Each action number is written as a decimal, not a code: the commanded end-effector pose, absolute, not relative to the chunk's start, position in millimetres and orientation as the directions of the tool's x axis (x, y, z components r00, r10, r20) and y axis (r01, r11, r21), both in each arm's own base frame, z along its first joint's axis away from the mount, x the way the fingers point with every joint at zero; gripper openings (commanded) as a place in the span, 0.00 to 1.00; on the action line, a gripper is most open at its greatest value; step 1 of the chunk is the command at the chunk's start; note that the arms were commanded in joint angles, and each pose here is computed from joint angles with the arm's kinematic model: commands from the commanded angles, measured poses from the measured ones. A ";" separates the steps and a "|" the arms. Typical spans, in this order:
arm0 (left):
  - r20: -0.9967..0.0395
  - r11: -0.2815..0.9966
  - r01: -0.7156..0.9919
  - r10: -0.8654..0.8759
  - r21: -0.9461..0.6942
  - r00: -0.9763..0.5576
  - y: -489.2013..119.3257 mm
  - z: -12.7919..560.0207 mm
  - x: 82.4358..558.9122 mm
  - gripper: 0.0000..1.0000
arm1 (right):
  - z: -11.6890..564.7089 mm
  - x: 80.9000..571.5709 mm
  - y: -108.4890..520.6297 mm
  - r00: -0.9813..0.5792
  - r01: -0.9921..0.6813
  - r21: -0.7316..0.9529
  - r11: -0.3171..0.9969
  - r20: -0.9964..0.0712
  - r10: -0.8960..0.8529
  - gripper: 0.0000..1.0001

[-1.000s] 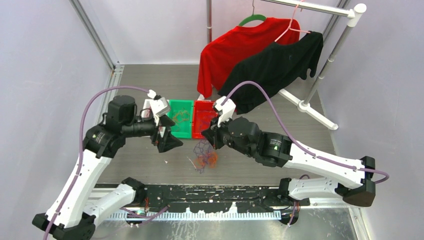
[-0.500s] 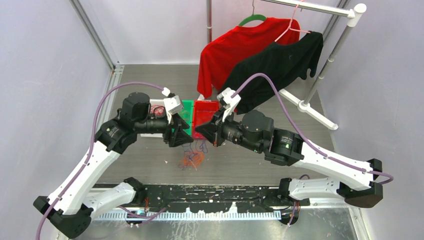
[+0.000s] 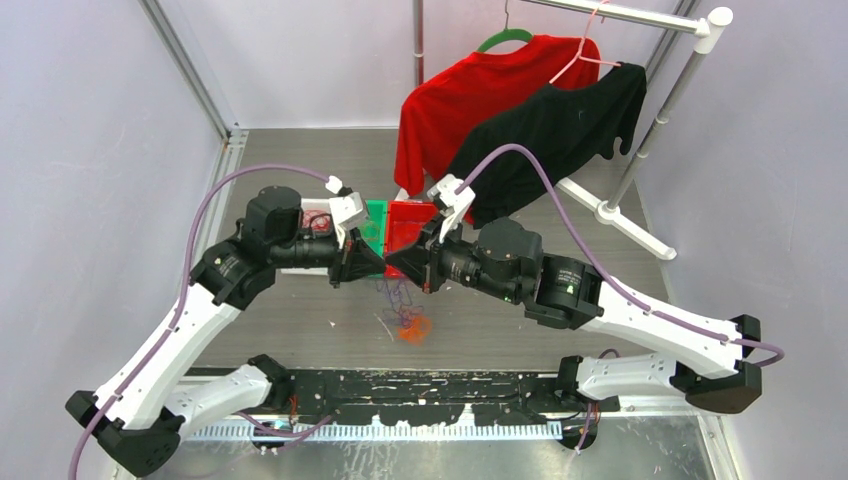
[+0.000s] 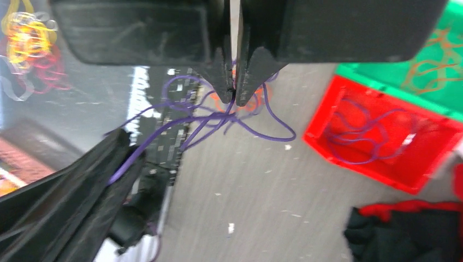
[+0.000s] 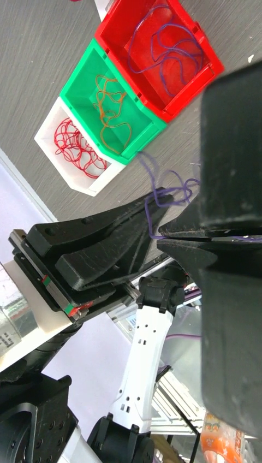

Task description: Untangle the cables

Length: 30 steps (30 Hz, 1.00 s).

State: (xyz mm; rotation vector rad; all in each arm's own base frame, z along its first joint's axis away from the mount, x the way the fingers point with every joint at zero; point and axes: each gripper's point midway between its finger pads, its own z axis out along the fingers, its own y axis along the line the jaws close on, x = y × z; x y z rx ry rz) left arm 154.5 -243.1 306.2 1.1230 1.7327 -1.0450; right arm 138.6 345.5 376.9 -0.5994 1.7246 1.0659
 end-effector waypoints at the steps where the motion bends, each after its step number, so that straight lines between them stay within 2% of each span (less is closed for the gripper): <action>1: -0.942 0.379 0.925 0.296 -0.035 -0.157 -229.8 307.0 180.6 0.01 | 412.4 136.4 332.9 -0.365 -0.788 0.393 0.473 -0.918 0.154 0.01; 11: -0.947 0.426 0.901 0.315 0.085 -0.060 -216.2 313.7 188.6 0.00 | 370.2 145.6 279.7 -0.355 -0.709 0.296 0.639 -0.934 0.039 0.01; 19: -0.934 0.433 0.895 0.354 0.109 -0.058 -209.9 304.5 188.8 0.00 | 360.4 155.4 241.5 -0.336 -0.631 0.224 0.743 -0.942 -0.002 0.01; 24: -0.910 0.436 0.889 0.410 0.139 -0.059 -200.7 287.3 187.6 0.00 | 378.0 159.3 219.6 -0.299 -0.596 0.194 0.779 -0.954 0.009 0.01; 30: -0.870 0.412 0.895 0.489 0.168 -0.062 -186.9 250.0 178.6 0.00 | 427.3 164.2 186.6 -0.205 -0.547 0.213 0.809 -0.972 0.117 0.01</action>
